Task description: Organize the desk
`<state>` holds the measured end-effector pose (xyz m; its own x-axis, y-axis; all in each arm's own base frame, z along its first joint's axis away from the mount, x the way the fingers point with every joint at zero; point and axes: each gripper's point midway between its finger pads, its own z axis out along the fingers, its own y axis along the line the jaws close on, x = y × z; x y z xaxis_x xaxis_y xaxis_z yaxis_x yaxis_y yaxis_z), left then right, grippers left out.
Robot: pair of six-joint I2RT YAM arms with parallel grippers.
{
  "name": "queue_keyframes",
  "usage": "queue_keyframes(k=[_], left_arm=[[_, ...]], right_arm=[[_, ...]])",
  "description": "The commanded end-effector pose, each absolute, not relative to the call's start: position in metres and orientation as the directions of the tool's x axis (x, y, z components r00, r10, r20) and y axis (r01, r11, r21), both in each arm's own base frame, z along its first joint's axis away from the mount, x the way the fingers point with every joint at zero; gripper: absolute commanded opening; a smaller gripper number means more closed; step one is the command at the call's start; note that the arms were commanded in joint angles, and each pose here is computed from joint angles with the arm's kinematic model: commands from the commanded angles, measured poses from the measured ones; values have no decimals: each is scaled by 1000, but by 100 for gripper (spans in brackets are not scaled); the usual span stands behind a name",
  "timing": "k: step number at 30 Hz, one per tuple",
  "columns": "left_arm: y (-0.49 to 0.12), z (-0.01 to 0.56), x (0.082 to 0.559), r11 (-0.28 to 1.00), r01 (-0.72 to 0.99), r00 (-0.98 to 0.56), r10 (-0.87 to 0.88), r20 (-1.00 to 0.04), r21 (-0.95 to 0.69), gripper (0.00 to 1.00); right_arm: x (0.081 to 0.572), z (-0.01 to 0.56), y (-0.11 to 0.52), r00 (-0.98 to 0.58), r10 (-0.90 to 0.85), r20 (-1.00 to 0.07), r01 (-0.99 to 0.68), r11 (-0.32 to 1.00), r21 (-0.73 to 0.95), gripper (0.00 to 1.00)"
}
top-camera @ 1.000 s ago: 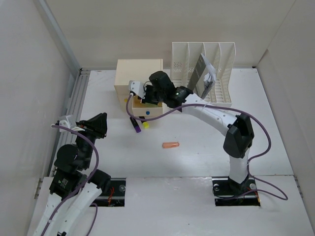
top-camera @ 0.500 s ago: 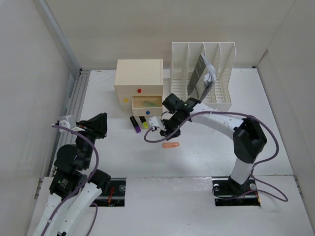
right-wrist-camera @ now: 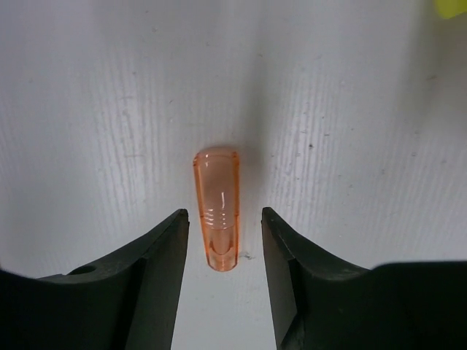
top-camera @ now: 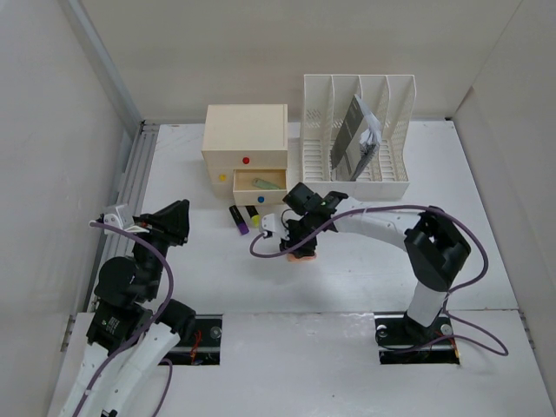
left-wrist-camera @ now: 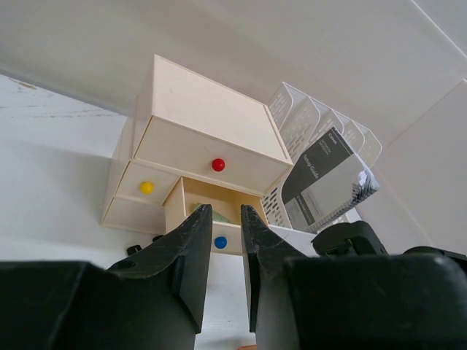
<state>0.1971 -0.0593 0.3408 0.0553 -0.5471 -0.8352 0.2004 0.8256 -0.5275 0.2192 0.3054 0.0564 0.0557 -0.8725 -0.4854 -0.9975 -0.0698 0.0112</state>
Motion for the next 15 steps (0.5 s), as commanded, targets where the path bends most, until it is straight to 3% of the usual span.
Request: queue_keyframes(k=[1,15], left_arm=[[-59,350,196,815,227,87,-562,-822,-533,20],[-59,348,195,815,227,87,-562,-822,-533,20]], right_arm=[[233,59,320,30,-851,-524,-998,-1,-55,50],[216,41,315,-11,-861,-508,-999,-8,35,52]])
